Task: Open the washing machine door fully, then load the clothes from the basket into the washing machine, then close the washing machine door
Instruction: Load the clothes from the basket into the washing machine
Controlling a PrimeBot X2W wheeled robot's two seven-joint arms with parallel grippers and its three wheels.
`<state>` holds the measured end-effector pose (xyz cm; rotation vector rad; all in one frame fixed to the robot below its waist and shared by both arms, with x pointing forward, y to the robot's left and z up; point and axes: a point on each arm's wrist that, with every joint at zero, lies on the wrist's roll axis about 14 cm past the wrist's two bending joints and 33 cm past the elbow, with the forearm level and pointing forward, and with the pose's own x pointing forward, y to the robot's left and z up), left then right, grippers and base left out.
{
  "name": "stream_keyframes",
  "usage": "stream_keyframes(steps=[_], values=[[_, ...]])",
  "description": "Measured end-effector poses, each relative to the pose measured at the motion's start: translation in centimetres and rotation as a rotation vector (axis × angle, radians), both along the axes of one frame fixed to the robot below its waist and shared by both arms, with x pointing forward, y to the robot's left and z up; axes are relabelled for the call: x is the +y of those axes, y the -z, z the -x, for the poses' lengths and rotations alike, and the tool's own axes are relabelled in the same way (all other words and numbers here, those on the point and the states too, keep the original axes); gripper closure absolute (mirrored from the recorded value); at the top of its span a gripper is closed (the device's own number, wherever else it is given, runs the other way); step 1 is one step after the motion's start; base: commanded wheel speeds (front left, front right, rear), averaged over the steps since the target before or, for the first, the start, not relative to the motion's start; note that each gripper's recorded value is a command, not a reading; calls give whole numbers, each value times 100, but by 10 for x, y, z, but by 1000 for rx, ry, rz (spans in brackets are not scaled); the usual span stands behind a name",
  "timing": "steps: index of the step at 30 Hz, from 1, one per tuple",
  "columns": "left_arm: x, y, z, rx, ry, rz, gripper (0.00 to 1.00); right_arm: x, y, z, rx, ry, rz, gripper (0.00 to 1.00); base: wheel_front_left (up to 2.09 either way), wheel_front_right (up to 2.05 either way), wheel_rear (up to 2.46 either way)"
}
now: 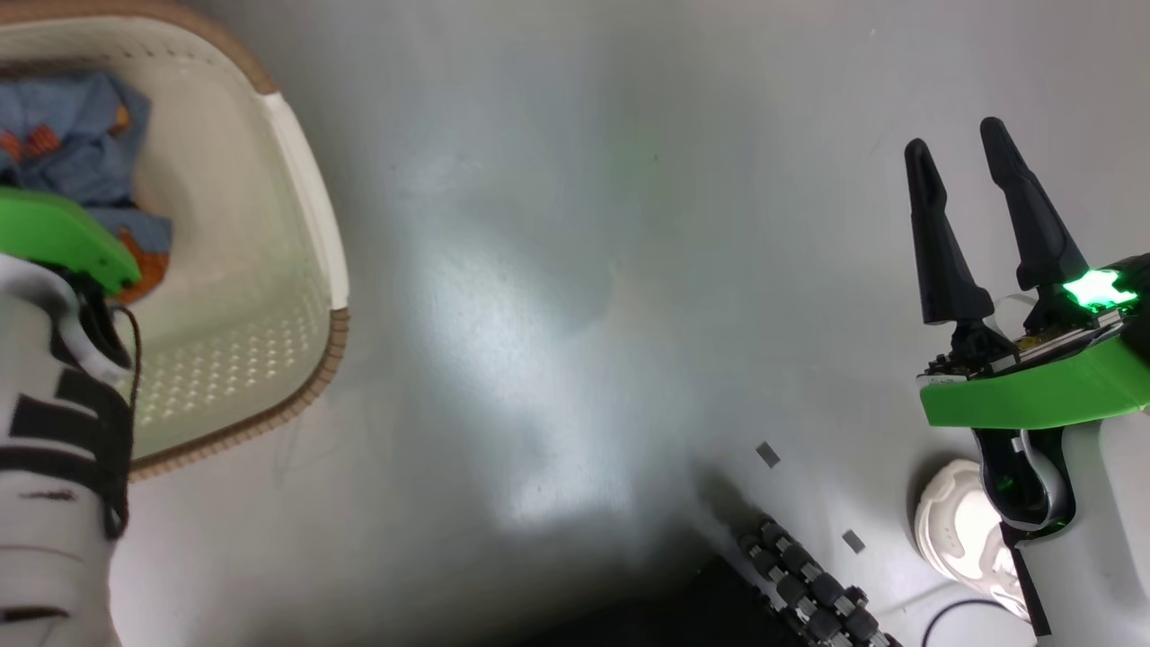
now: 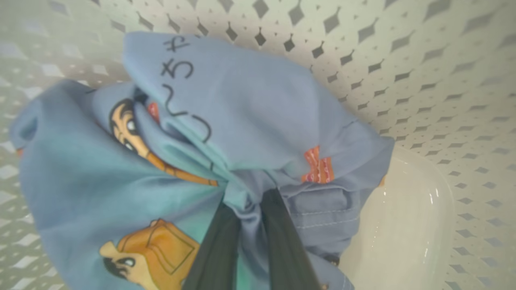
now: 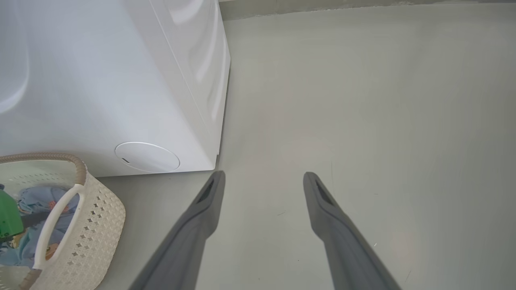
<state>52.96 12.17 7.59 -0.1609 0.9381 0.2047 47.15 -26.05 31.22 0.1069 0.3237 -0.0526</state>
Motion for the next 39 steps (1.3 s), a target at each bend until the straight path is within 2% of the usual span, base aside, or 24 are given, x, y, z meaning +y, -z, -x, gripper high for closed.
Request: stream_keyframes(steps=[9,18,32,39], values=[[12,-47,5,-98,-23,10,100,7,-32,-8,-84,1,-29,0,0,0,0],[9,-108,20,-218,-29,37,100,8,-69,2,-155,14,-45,0,0,0,0],[29,-210,59,-423,-47,49,100,18,-128,37,-254,-3,-44,0,0,0,0],[34,-266,87,-552,-15,40,100,26,-154,60,-302,-29,-33,0,0,0,0]])
